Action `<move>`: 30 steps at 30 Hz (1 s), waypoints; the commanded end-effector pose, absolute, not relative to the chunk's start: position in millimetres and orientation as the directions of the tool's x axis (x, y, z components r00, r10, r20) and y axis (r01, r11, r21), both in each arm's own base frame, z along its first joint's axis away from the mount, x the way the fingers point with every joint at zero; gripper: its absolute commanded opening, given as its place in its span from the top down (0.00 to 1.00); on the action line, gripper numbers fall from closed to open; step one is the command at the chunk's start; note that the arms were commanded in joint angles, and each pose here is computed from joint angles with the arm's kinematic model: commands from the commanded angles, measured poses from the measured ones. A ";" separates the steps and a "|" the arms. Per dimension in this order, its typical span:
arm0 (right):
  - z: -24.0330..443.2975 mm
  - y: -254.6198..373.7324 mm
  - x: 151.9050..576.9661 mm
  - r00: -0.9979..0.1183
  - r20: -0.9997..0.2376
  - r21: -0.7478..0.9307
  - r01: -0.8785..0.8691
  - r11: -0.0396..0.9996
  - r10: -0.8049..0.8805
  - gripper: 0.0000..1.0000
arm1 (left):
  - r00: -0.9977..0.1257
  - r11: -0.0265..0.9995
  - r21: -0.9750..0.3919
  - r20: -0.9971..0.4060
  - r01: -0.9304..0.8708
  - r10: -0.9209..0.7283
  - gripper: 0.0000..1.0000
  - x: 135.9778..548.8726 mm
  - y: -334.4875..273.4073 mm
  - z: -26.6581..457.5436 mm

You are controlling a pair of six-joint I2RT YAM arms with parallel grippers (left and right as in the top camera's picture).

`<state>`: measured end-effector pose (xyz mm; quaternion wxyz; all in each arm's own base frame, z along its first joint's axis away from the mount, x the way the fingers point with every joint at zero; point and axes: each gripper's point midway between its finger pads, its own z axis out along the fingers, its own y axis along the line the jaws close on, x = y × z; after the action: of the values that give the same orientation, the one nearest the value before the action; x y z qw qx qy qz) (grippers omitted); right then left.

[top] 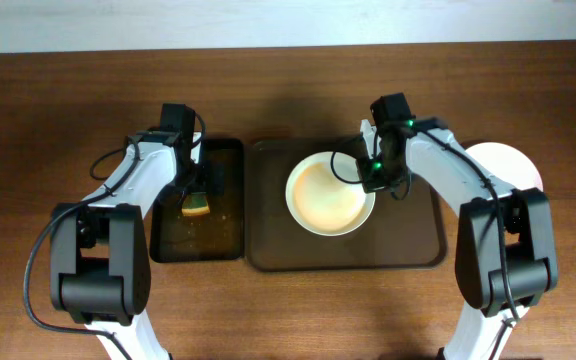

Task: Clean dirty plates on tray and stack at the side
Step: 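Lift the cleaned plate with the right gripper onto the right-side plate stack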

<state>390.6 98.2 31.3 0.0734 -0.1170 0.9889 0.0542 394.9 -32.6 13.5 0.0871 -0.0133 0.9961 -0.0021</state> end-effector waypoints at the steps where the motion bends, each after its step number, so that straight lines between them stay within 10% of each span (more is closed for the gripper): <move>1: 93.9 84.2 413.9 -0.938 -0.265 -0.083 -0.210 0.974 -0.224 0.96 | -0.986 1.000 -0.015 -0.162 -0.025 -0.027 0.00 393.0 -33.7 9.1; 7: 160.3 89.1 395.1 -0.867 -0.295 -0.611 -0.153 0.777 -0.403 0.96 | -0.986 1.000 -0.015 -0.162 -0.025 -0.027 0.00 393.0 -33.7 9.1; 15: 275.5 167.2 361.4 -0.588 -0.424 -0.903 0.221 0.367 -0.689 0.96 | -0.986 1.000 -0.015 -0.162 -0.025 -0.027 0.00 393.0 -33.7 9.1; 20: 233.4 166.6 367.5 -0.644 -0.514 -0.801 0.123 0.586 -0.567 0.96 | -0.986 1.000 -0.015 -0.162 -0.025 -0.027 0.00 393.0 -33.7 9.1; 25: 151.3 111.8 386.9 -0.896 -0.418 -0.393 0.029 0.919 -0.151 0.96 | -0.986 1.000 -0.015 -0.162 -0.025 -0.027 0.00 393.0 -33.7 9.1; 30: 135.0 28.4 408.7 -0.952 -0.297 0.081 0.050 0.995 0.072 0.96 | -0.986 1.000 -0.015 -0.162 -0.025 -0.027 0.00 393.0 -33.7 9.1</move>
<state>402.5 37.4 118.5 0.1489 0.0308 0.9824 -0.1083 395.2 -32.7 13.5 0.0879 -0.0133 0.9960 -0.0021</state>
